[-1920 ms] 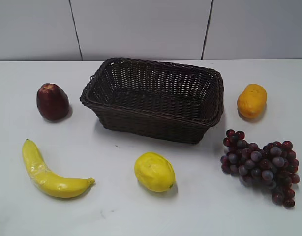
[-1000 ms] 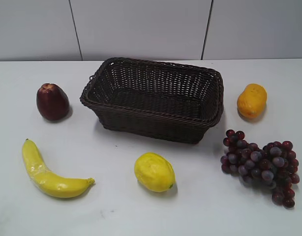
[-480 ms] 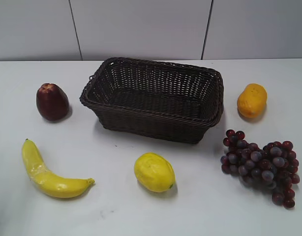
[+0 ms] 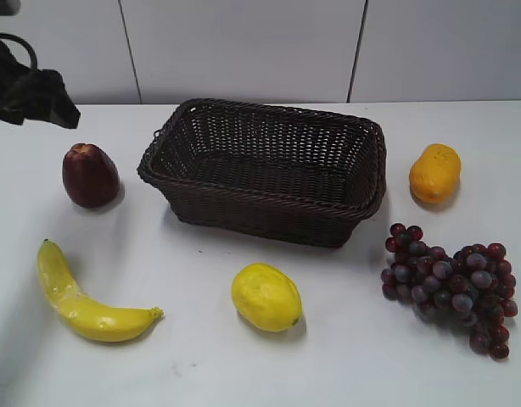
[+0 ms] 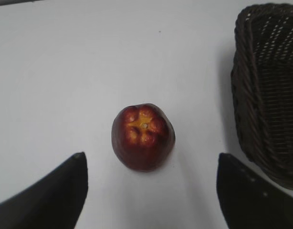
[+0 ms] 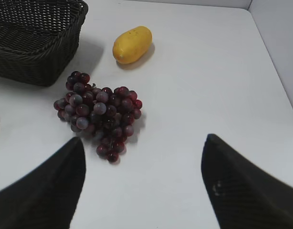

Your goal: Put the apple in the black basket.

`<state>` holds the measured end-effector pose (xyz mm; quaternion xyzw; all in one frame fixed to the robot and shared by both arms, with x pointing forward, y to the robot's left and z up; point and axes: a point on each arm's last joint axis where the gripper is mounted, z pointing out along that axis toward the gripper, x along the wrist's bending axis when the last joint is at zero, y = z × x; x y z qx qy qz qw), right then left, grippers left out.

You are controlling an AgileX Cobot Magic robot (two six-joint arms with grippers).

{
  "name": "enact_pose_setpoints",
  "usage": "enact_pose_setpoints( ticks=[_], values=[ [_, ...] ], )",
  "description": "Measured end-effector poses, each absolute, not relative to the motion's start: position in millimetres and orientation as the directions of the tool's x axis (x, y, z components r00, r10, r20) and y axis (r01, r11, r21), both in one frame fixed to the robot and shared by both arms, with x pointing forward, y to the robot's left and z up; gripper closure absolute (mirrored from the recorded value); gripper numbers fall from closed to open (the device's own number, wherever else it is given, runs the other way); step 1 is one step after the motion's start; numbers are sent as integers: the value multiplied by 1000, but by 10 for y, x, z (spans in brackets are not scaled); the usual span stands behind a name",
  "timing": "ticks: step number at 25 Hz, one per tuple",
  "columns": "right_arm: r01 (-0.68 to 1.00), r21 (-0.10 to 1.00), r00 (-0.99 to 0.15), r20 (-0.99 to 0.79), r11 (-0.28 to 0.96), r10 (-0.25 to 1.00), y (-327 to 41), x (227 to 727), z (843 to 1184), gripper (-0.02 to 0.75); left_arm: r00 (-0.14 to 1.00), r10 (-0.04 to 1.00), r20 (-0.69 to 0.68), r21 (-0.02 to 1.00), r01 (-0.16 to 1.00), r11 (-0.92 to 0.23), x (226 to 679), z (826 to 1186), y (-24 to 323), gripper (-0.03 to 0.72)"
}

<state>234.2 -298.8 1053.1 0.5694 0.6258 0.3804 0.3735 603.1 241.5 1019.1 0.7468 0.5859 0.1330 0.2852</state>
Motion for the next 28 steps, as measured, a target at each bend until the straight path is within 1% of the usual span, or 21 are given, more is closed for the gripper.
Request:
enact_pose_setpoints(
  ticks=[3, 7, 10, 13, 16, 19, 21, 23, 26, 28],
  values=[
    [429, 901, -73, -34, 62, 997, -2988, 2342, 10531, 167, 278, 950, -142, 528, 833, -164, 6269, 9891, 2372, 34],
    [429, 901, -73, -34, 62, 997, -2988, 2342, 10531, 167, 279, 948, -150, 496, 851, -172, 6503, 9665, 2325, 19],
    [429, 901, -72, -34, 61, 997, -2988, 2342, 10531, 167, 279, 947, -157, 469, 865, -177, 6616, 9498, 2304, 20],
    [429, 901, -72, -34, 61, 997, -2988, 2342, 10531, 167, 278, 946, -168, 423, 887, -185, 6638, 9334, 2296, 39],
    [429, 901, -73, -34, 62, 997, -2988, 2342, 10531, 167, 280, 945, -168, 413, 890, -190, 6643, 9308, 2296, 90],
    [429, 901, -73, -34, 62, 997, -2988, 2342, 10531, 167, 289, 944, -160, 410, 889, -203, 6641, 9317, 2294, 90],
    [429, 901, -73, -34, 62, 997, -2988, 2342, 10531, 167, 303, 940, -155, 402, 889, -220, 6618, 9376, 2293, 90],
    [429, 901, -73, -34, 62, 997, -2988, 2342, 10531, 167, 321, 935, -152, 401, 884, -238, 6602, 9514, 2292, 90],
    [429, 901, -73, -34, 62, 997, -2988, 2342, 10531, 167, 356, 922, -151, 457, 852, -254, 6617, 9946, 2250, 90],
    [429, 901, -73, -34, 62, 997, -2988, 2342, 10531, 167, 401, 904, -145, 504, 817, -282, 6616, 10291, 2141, 90]
  ],
)
